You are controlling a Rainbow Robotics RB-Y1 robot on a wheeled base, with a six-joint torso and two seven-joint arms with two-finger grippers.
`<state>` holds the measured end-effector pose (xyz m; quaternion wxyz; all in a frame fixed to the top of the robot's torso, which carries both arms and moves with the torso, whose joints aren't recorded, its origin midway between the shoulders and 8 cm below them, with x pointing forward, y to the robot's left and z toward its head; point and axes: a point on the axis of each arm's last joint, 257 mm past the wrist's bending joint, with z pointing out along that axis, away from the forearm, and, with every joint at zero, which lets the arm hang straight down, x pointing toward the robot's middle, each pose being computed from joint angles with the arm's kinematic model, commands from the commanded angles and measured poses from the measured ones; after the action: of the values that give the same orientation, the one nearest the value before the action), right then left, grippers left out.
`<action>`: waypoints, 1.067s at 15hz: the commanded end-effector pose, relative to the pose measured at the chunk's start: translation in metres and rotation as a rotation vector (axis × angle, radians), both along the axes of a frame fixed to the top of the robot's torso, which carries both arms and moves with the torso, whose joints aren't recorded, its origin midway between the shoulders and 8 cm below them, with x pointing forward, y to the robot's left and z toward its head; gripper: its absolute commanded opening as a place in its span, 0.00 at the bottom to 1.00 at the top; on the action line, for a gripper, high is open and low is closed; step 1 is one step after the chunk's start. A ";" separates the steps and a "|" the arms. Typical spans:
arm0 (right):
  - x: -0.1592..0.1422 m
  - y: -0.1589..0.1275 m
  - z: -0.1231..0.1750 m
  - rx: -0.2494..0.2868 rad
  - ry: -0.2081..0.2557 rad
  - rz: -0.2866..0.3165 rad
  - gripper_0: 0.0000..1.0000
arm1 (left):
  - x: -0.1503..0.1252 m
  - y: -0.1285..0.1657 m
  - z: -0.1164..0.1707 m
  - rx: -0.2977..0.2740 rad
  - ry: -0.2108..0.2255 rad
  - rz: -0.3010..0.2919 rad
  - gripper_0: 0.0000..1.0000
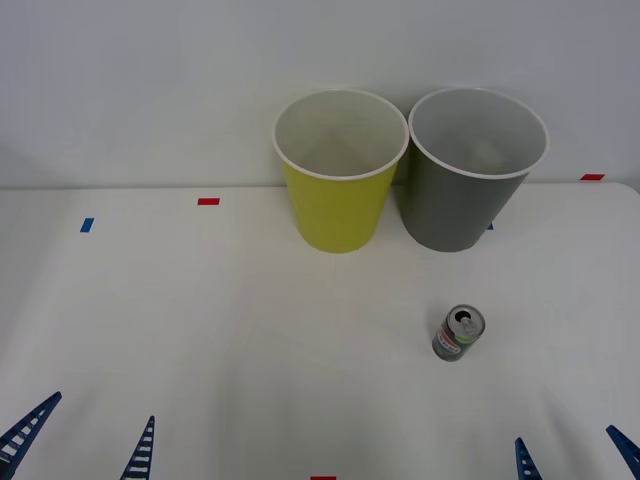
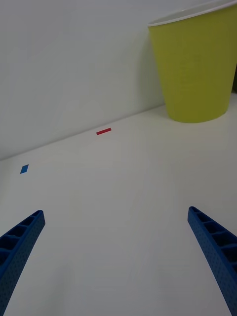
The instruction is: Put cans in the gray bin and PET bottles in the light green bin.
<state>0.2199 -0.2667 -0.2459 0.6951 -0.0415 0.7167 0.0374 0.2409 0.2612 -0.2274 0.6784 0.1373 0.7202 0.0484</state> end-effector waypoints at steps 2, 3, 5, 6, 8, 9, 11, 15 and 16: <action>0.000 0.000 0.000 0.000 0.000 0.000 1.00 | 0.000 0.000 0.000 0.000 0.000 0.000 1.00; 0.000 0.000 0.000 0.000 0.000 0.000 1.00 | 0.000 0.000 0.000 0.000 0.000 0.000 1.00; 0.000 0.000 0.000 0.000 0.000 0.000 1.00 | 0.000 0.000 0.000 0.000 0.000 0.000 1.00; 0.000 0.000 0.000 0.000 0.000 0.000 1.00 | 0.000 0.000 0.000 0.000 0.000 0.000 1.00; 0.000 0.000 0.000 0.000 0.000 0.000 1.00 | 0.000 0.000 0.000 0.000 0.000 0.000 1.00; 0.000 0.000 0.000 0.000 0.000 0.000 1.00 | 0.000 0.000 0.000 0.000 0.000 0.000 1.00; 0.000 0.000 0.000 0.000 0.000 0.000 1.00 | 0.000 0.000 0.000 0.000 0.000 0.000 1.00; 0.000 0.000 0.000 0.000 0.000 0.000 1.00 | 0.000 0.000 0.000 0.000 0.000 0.000 1.00; 0.000 0.000 0.000 0.000 0.000 0.000 1.00 | 0.000 0.000 0.000 0.000 0.000 0.000 1.00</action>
<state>0.2199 -0.2667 -0.2459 0.6951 -0.0415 0.7167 0.0374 0.2409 0.2612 -0.2274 0.6784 0.1373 0.7202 0.0484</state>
